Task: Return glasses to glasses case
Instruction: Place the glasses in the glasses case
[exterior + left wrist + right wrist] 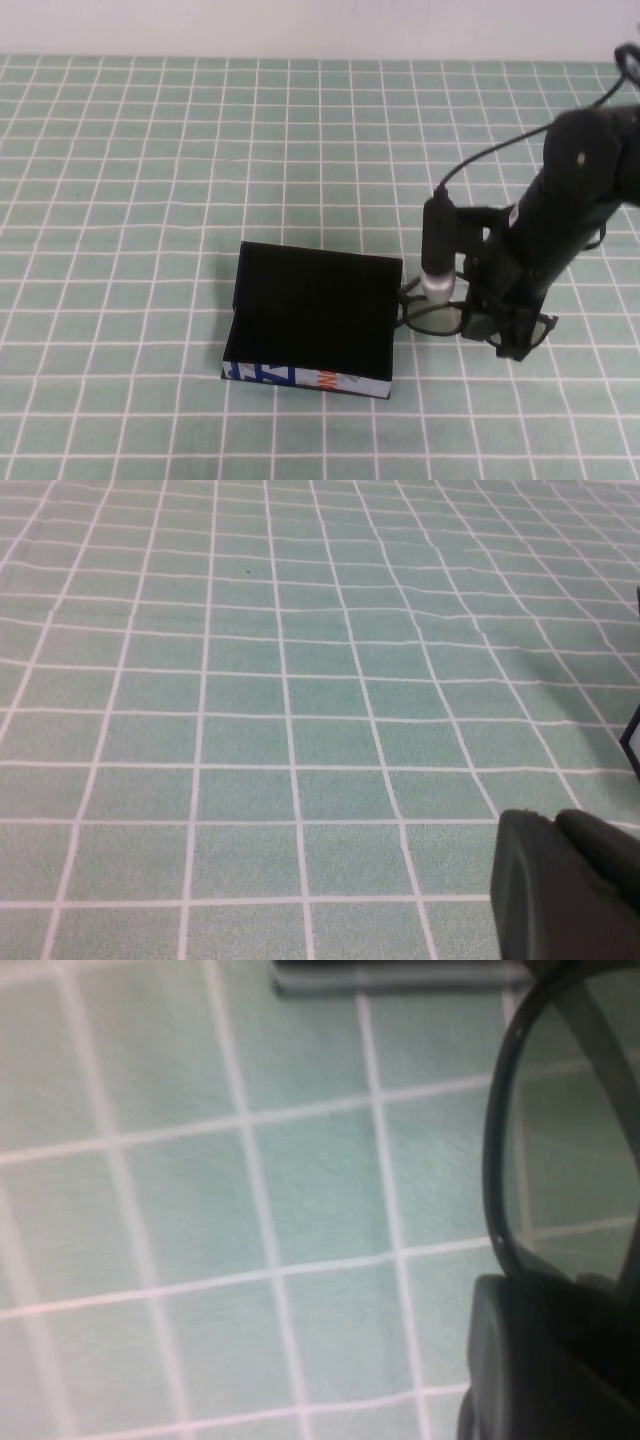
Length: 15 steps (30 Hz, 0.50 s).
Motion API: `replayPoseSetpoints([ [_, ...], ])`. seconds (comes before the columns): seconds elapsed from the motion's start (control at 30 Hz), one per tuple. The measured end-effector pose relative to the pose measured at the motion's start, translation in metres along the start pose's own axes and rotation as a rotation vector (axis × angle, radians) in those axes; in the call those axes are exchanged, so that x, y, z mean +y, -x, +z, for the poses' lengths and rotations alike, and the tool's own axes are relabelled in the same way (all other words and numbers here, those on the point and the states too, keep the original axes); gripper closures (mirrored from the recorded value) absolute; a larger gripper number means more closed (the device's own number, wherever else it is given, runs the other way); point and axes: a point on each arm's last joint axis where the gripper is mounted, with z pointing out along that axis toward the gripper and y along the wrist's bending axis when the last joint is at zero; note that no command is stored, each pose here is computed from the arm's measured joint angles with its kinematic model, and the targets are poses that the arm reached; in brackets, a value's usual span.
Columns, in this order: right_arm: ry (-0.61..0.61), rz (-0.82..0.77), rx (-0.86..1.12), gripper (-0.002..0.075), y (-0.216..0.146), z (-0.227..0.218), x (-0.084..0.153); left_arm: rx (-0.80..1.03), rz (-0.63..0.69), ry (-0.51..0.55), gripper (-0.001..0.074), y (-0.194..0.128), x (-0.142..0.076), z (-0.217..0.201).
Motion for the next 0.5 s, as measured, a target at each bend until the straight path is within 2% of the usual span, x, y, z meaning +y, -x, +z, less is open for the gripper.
replayPoseSetpoints([
  [0.17, 0.079, -0.005, -0.017, 0.0648, 0.011, -0.024, 0.000, 0.000, 0.000, 0.000, 0.0737, 0.000, 0.000, 0.000],
  [0.5, 0.092, 0.020, -0.058, 0.0650, 0.020, -0.032, -0.004, 0.000, 0.000, 0.000, 0.0737, 0.000, 0.000, 0.000],
])
